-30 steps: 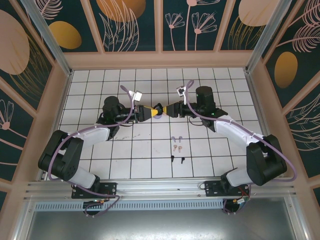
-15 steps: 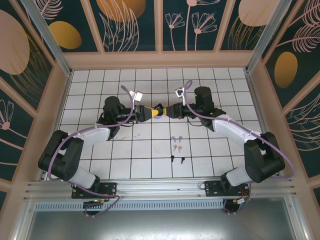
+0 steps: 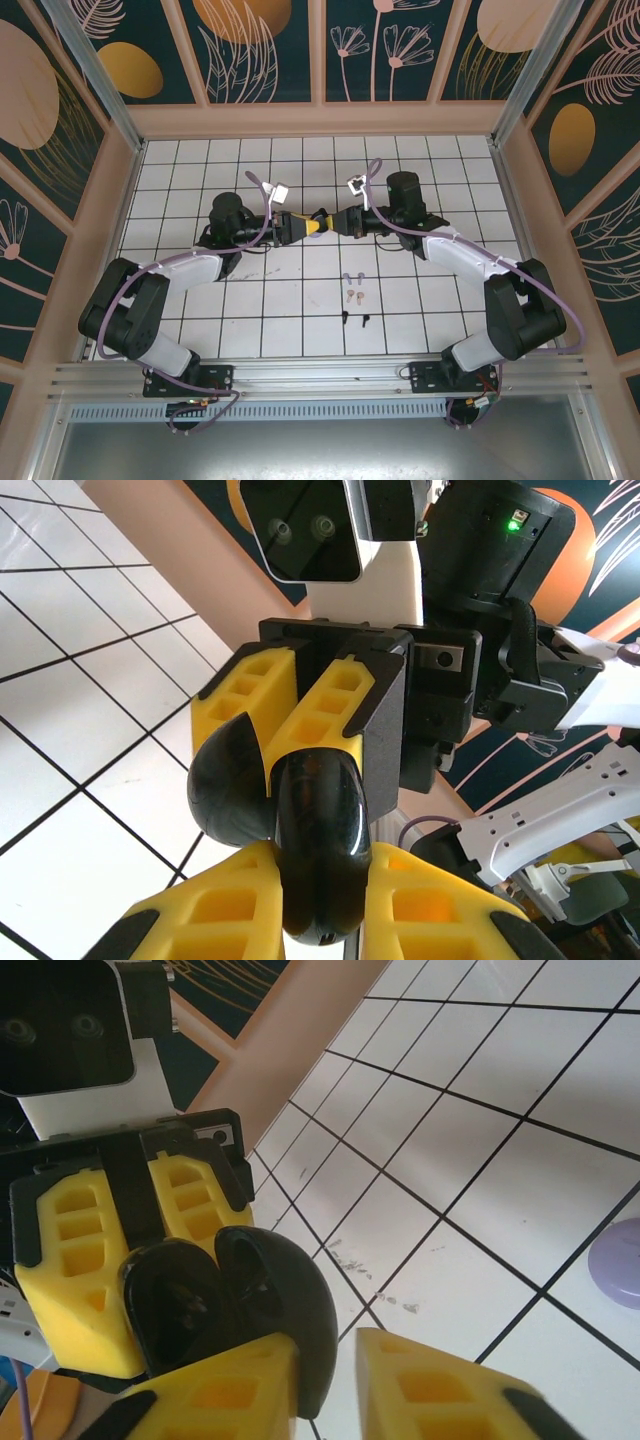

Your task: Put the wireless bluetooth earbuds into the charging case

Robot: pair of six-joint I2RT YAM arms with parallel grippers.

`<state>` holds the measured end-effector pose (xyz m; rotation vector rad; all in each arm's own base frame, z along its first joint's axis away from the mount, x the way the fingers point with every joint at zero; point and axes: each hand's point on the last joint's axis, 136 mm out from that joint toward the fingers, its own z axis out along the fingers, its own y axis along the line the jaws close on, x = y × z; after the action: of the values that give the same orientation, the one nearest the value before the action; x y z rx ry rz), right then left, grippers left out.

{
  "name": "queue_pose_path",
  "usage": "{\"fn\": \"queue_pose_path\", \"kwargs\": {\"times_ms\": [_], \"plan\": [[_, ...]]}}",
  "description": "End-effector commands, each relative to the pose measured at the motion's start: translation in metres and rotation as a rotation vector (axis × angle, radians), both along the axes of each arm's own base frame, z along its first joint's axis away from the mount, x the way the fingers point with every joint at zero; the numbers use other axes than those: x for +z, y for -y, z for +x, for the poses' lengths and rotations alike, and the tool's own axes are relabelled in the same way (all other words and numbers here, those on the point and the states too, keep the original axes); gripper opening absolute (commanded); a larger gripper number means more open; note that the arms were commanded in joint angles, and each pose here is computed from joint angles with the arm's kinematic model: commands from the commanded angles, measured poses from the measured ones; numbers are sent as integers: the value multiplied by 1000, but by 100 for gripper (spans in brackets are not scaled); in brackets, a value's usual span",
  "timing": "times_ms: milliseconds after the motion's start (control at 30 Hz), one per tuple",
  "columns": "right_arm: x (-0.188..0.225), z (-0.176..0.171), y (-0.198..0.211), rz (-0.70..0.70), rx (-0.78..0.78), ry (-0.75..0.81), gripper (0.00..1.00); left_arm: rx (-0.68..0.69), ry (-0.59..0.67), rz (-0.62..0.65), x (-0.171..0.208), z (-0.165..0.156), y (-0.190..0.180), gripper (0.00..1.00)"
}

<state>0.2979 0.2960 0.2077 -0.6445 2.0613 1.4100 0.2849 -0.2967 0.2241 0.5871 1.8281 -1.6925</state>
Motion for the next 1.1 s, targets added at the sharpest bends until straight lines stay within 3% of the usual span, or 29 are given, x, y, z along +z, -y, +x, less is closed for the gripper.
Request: {"fn": "queue_pose_path", "kwargs": {"times_ms": [0, 133, 233, 400, 567, 833, 1067], "plan": [[12, 5, -4, 21, 20, 46, 14, -30, 61, -24, 14, -2, 6, 0], [12, 7, -3, 14, 9, 48, 1, -25, 53, -17, 10, -1, 6, 0], [13, 10, -2, 4, -7, 54, 0, -4, 44, 0, 5, 2, 5, 2], [8, 19, 4, -52, -64, 56, 0, 87, 40, 45, -6, 16, 1, 43], [0, 38, 21, -151, -166, 55, 0, 153, 74, 116, -8, 26, -3, 70], [4, 60, 45, -276, -239, 91, 0, 199, 180, 277, 10, 43, -8, 93], [-2, 75, 59, -426, -272, 125, 0, 340, 161, 476, 3, 86, -20, 99]]}}
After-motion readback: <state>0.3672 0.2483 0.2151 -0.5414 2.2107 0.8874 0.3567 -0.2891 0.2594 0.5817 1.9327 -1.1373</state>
